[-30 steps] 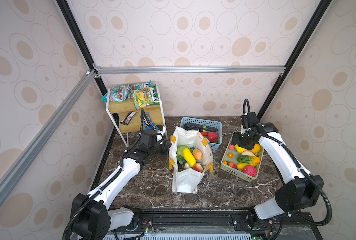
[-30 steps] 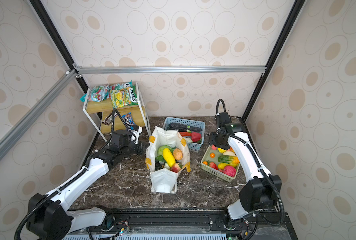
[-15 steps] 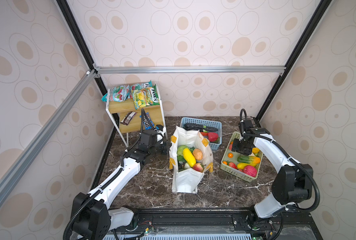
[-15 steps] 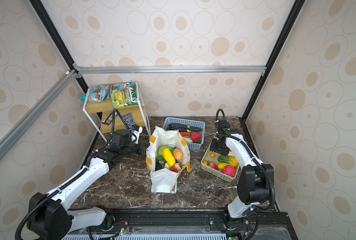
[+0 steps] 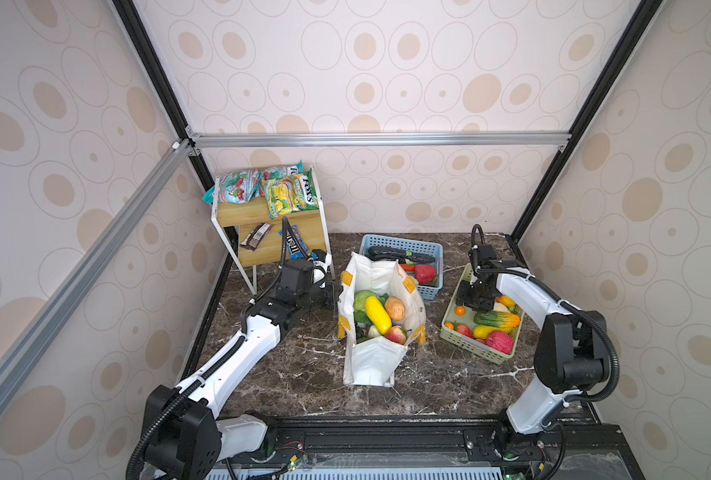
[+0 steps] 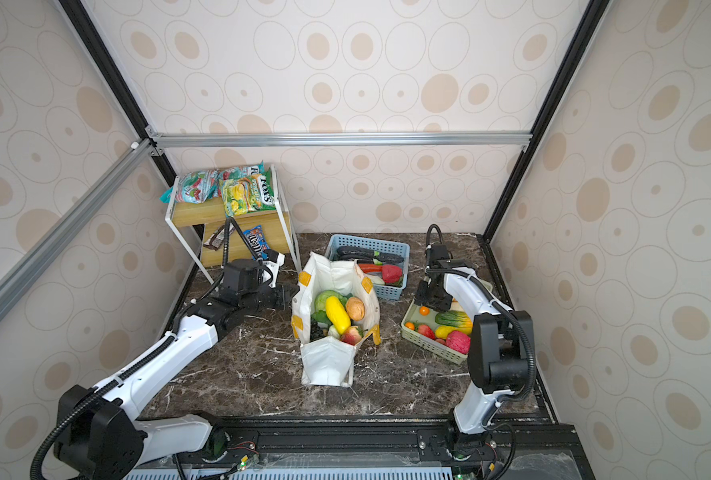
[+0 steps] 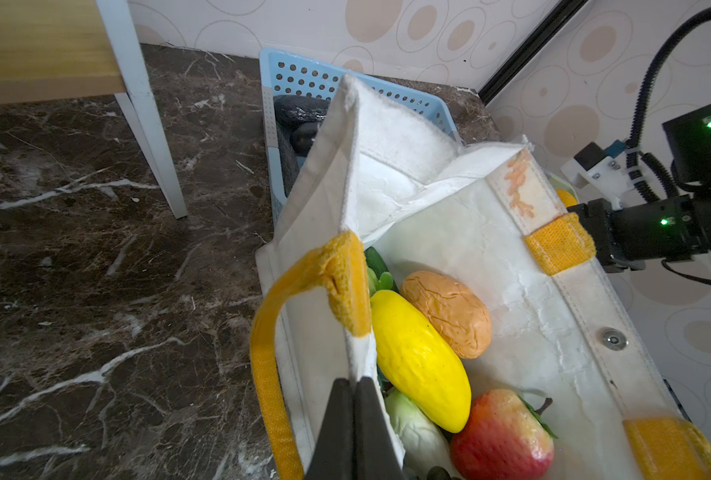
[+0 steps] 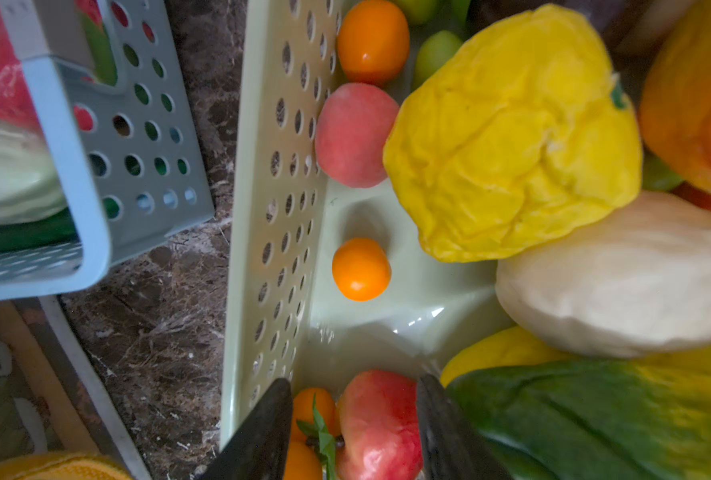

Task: Place the food into the grocery bag and tie it
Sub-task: 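Lower the right gripper into the green basket toward the small orange, then close the right gripper on the small orange and lift it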

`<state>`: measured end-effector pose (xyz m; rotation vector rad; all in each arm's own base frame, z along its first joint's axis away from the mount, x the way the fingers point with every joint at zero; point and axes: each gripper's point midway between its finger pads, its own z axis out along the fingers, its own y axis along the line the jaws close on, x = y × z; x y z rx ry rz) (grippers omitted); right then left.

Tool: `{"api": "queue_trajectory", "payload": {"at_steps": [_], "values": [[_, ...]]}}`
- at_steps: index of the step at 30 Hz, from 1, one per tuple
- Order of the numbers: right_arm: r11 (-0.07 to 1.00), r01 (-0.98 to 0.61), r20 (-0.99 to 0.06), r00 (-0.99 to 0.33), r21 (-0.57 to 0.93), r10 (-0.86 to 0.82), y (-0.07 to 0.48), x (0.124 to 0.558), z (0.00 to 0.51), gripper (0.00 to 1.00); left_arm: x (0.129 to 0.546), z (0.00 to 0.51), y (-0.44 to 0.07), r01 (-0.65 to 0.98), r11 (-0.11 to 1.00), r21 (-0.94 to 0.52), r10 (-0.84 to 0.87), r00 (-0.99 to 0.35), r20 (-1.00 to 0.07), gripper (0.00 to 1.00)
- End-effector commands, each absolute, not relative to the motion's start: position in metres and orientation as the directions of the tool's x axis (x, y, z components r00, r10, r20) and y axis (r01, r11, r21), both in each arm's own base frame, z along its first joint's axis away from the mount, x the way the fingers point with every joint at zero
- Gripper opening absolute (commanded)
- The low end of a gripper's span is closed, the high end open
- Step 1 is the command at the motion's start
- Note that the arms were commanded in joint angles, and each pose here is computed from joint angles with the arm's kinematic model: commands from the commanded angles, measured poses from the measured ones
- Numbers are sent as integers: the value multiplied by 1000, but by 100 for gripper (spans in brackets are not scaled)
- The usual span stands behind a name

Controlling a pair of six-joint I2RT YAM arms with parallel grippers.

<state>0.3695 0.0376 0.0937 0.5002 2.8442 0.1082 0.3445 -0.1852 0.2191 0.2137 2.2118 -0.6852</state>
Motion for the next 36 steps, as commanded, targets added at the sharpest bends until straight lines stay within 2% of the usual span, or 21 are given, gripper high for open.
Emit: {"api": "queue_trajectory", "payload": {"at_steps": [1, 24, 36], "values": [[943, 318, -211, -919, 102, 333, 36, 367, 82, 52, 350, 227, -185, 368, 836, -407, -80, -652, -754, 0], [950, 289, -170, -937, 117, 306, 43, 375, 49, 54, 349, 227, -182, 354, 842, -408, -90, -654, -751, 0], [956, 282, -149, -945, 76, 291, 39, 376, 33, 51, 352, 229, -182, 351, 843, -407, -91, -653, -752, 0]]}}
